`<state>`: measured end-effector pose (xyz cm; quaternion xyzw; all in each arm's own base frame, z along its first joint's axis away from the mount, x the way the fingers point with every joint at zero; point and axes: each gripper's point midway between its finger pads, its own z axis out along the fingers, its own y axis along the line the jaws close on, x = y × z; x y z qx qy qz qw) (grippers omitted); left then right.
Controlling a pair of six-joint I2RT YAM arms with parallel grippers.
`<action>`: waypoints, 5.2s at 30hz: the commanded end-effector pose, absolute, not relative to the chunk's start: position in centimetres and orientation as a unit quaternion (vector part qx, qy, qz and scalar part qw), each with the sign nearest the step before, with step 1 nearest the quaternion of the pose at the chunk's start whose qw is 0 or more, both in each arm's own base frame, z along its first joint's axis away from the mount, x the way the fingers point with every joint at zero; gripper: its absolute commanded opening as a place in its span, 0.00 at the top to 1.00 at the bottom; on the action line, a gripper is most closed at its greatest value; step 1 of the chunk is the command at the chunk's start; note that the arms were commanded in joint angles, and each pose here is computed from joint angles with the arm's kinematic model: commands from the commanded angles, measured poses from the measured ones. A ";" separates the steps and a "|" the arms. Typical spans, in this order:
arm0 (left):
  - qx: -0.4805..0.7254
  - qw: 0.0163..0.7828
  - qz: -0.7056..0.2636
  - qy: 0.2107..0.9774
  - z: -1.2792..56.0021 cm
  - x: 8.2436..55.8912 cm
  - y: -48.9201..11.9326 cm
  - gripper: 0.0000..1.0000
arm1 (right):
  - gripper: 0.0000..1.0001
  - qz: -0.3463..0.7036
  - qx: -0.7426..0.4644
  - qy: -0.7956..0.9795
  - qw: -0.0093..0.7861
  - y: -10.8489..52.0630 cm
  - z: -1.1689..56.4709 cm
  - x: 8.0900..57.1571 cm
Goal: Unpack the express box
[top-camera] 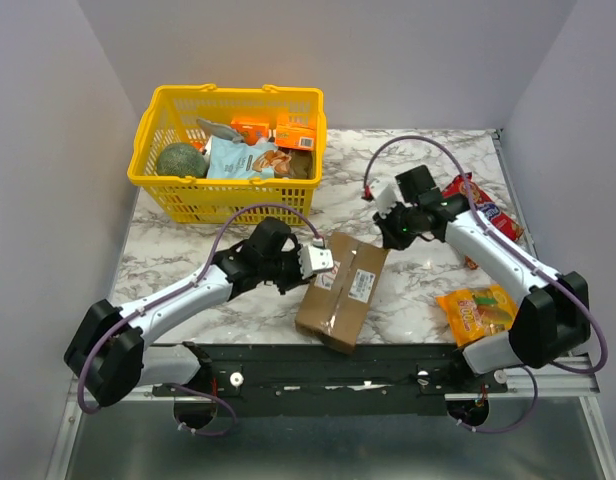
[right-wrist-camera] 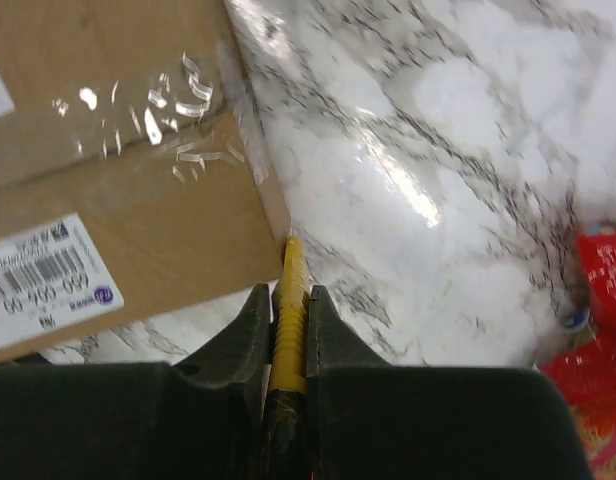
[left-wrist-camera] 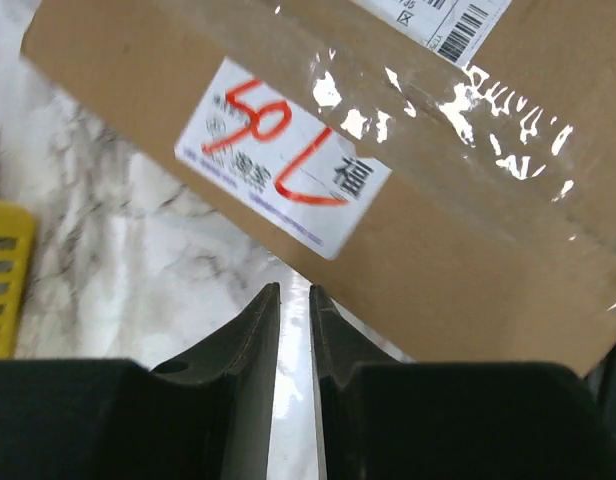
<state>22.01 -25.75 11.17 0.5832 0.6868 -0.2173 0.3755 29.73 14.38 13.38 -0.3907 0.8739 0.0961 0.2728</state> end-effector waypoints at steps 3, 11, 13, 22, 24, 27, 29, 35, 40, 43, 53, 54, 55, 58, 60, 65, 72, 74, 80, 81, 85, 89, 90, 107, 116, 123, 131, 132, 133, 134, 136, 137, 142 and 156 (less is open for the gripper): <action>0.704 0.283 -0.335 0.558 12.0 12.8 -27.1 0.73 | 1.00 0.143 -0.487 0.808 0.300 23.6 15.1 29.9; 0.765 0.269 -0.251 0.528 11.3 12.9 -23.3 0.73 | 1.00 0.055 -0.430 0.816 0.382 21.7 20.1 35.4; 0.775 0.271 -0.234 0.522 11.0 12.4 -21.8 0.74 | 1.00 0.049 -0.415 0.829 0.371 19.8 20.6 34.7; 0.809 0.297 -0.212 0.461 8.7 10.7 -19.9 0.79 | 0.99 0.056 -0.474 0.839 0.263 14.4 14.9 25.5; 0.812 0.295 -0.218 0.454 8.5 10.5 -20.3 0.79 | 1.00 0.059 -0.487 0.839 0.234 13.8 13.7 24.2; 0.815 0.295 -0.228 0.444 8.6 10.3 -21.3 0.81 | 1.00 0.082 -0.501 0.835 0.213 14.0 12.7 22.8; 0.815 0.295 -0.233 0.441 8.7 10.0 -21.7 0.81 | 1.00 0.115 -0.502 0.833 0.202 15.0 12.6 22.3; 0.813 0.290 -0.252 0.438 9.3 8.8 -22.7 0.83 | 1.00 0.187 -0.499 0.817 0.220 19.5 15.1 23.6; 0.816 0.278 -0.237 0.449 9.5 8.4 -21.1 0.83 | 1.00 0.272 -0.484 0.800 0.228 26.4 16.6 27.5; 0.822 0.271 -0.217 0.451 9.7 8.2 -19.7 0.83 | 0.99 0.336 -0.498 0.766 0.230 31.4 19.4 29.1; 0.815 0.311 -0.155 0.464 11.4 9.1 -17.1 0.84 | 1.00 0.235 -0.474 0.799 0.286 28.0 20.6 30.0; 0.794 0.330 -0.161 0.485 12.4 9.3 -17.5 0.84 | 1.00 0.221 -0.470 0.803 0.293 26.8 20.8 29.9; 0.774 0.360 -0.148 0.499 13.4 10.6 -18.2 0.83 | 1.00 0.207 -0.472 0.805 0.293 25.9 20.6 29.5; 0.704 0.402 -0.147 0.567 15.6 13.3 -19.7 0.79 | 1.00 0.158 -0.492 0.802 0.301 22.6 20.3 27.8; 0.658 0.405 -0.155 0.616 16.3 15.4 -19.9 0.74 | 1.00 0.141 -0.526 0.786 0.291 20.6 19.5 25.6; 0.502 0.405 -0.193 0.739 17.3 20.6 -20.1 0.56 | 1.00 0.158 -0.600 0.743 0.252 17.9 17.7 20.1; 0.398 0.400 -0.248 0.787 17.1 23.7 -21.7 0.52 | 0.99 0.251 -0.704 0.630 0.211 17.0 17.5 12.2; 0.382 0.400 -0.273 0.787 17.4 23.9 -22.0 0.52 | 1.00 0.270 -0.714 0.611 0.208 17.5 17.9 11.5; 0.351 0.391 -0.288 0.801 16.8 23.7 -21.6 0.51 | 1.00 0.306 -0.752 0.561 0.163 19.8 17.0 7.9; 0.352 0.389 -0.287 0.802 16.6 23.6 -21.5 0.51 | 1.00 0.311 -0.757 0.553 0.156 20.5 16.4 7.1; 0.354 0.381 -0.279 0.807 15.6 23.5 -21.1 0.52 | 1.00 0.303 -0.742 0.573 0.172 22.8 15.8 7.7; 0.351 0.361 -0.283 0.817 14.1 22.5 -20.8 0.52 | 1.00 0.231 -0.730 0.610 0.204 23.4 15.1 11.5; 0.355 0.355 -0.289 0.815 13.8 22.0 -20.8 0.53 | 1.00 0.216 -0.737 0.603 0.214 23.5 15.2 12.2; 0.368 0.430 -0.115 0.816 16.9 24.5 -14.5 0.57 | 1.00 0.055 -0.666 0.668 0.326 23.1 16.9 26.0; 0.338 0.396 -0.017 0.854 13.9 26.6 -10.0 0.64 | 1.00 0.113 -0.573 0.743 0.328 21.8 16.7 24.9; 0.313 0.379 0.052 0.869 12.1 27.5 -6.5 0.66 | 1.00 0.120 -0.499 0.798 0.316 18.7 15.0 22.5; 0.368 0.323 -0.028 0.871 8.5 25.5 -9.0 0.66 | 1.00 0.128 -0.498 0.798 0.314 18.8 14.2 22.3; 0.385 0.319 -0.046 0.865 8.4 25.2 -9.7 0.65 | 1.00 0.132 -0.497 0.798 0.315 19.0 14.3 22.4; 0.392 0.313 -0.056 0.863 8.3 25.0 -10.0 0.65 | 1.00 0.135 -0.494 0.798 0.317 19.3 14.3 22.6; 0.399 0.312 -0.066 0.860 8.4 24.9 -10.4 0.65 | 1.00 0.138 -0.492 0.799 0.317 19.5 14.2 22.8; 0.434 0.305 -0.105 0.841 8.6 23.8 -11.7 0.65 | 0.99 0.145 -0.483 0.802 0.320 20.3 14.3 23.4; 0.448 0.303 -0.116 0.833 8.6 23.4 -12.1 0.65 | 1.00 0.149 -0.479 0.803 0.321 20.6 14.4 23.7; 0.553 0.274 -0.175 0.767 8.5 19.7 -14.3 0.65 | 1.00 0.166 -0.466 0.804 0.329 22.8 15.3 25.8; 0.603 0.237 -0.070 0.758 6.9 18.8 -10.4 0.65 | 1.00 0.123 -0.430 0.827 0.340 21.7 15.5 29.0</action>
